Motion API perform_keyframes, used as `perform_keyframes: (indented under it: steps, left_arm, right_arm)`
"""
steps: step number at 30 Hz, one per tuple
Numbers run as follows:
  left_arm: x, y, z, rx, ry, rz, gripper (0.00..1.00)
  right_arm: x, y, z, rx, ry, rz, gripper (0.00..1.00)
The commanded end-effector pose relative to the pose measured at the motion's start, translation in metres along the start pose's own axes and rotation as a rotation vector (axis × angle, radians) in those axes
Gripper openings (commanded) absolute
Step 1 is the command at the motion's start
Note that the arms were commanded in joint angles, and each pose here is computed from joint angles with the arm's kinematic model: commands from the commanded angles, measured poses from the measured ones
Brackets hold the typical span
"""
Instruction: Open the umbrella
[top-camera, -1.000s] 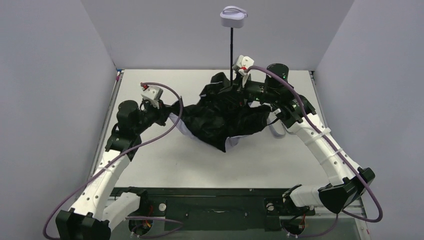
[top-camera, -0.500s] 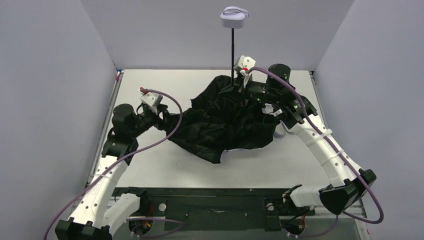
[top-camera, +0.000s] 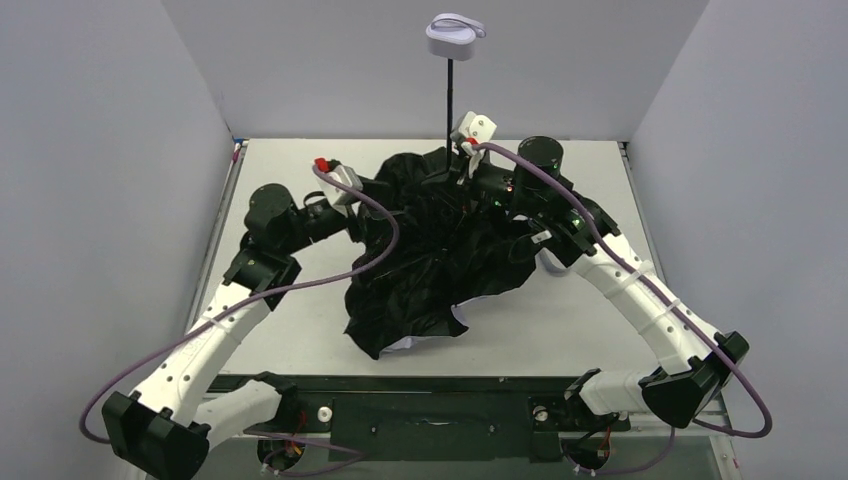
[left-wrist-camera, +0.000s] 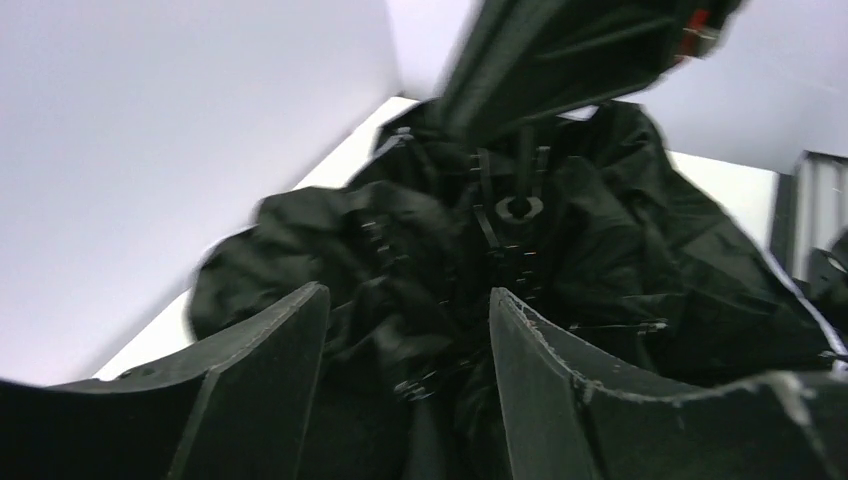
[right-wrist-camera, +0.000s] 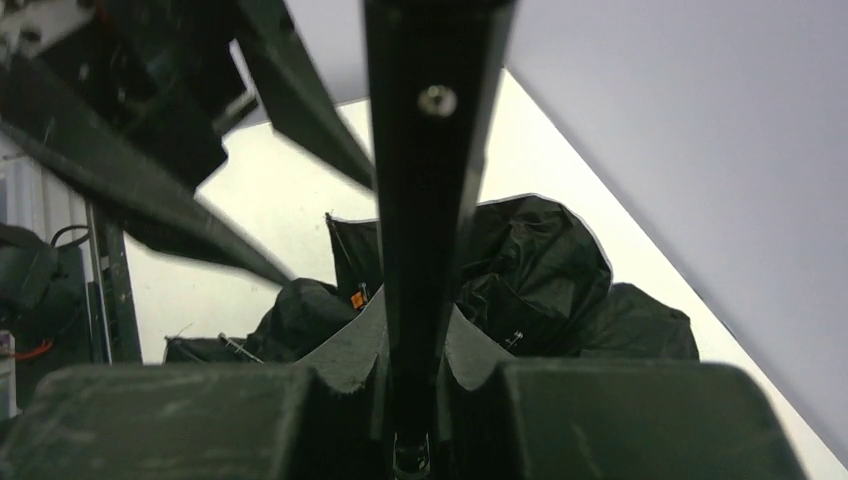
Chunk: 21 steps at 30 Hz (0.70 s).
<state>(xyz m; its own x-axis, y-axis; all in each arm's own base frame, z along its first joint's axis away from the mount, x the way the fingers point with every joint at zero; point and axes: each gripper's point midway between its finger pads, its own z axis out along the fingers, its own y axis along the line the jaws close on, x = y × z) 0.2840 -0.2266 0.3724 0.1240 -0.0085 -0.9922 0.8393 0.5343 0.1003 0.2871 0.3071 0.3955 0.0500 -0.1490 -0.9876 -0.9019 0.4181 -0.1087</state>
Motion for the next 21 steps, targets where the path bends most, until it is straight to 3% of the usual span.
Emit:
perform_keyframes:
  steps: [1,6,11,21]
  left_arm:
    - [-0.014,-0.036,0.024,0.128,-0.078,0.123,0.51]
    - [0.033,-0.07,0.037,0.233,-0.009,0.167,0.34]
    - [0.084,-0.072,0.04,0.225,0.061,0.124,0.33]
    - [0.069,-0.032,0.055,-0.085,-0.123,0.03,0.41]
  right_arm:
    - [-0.041,-0.022,0.003,0.128,-0.141,0.003,0.0]
    - [-0.017,-0.028,0.012,0.169,-0.123,0.034,0.0]
    - [0.02,-0.028,0.022,0.171,-0.127,0.045,0.0]
    - [0.037,-0.031,0.03,0.201,-0.111,0.16,0.0]
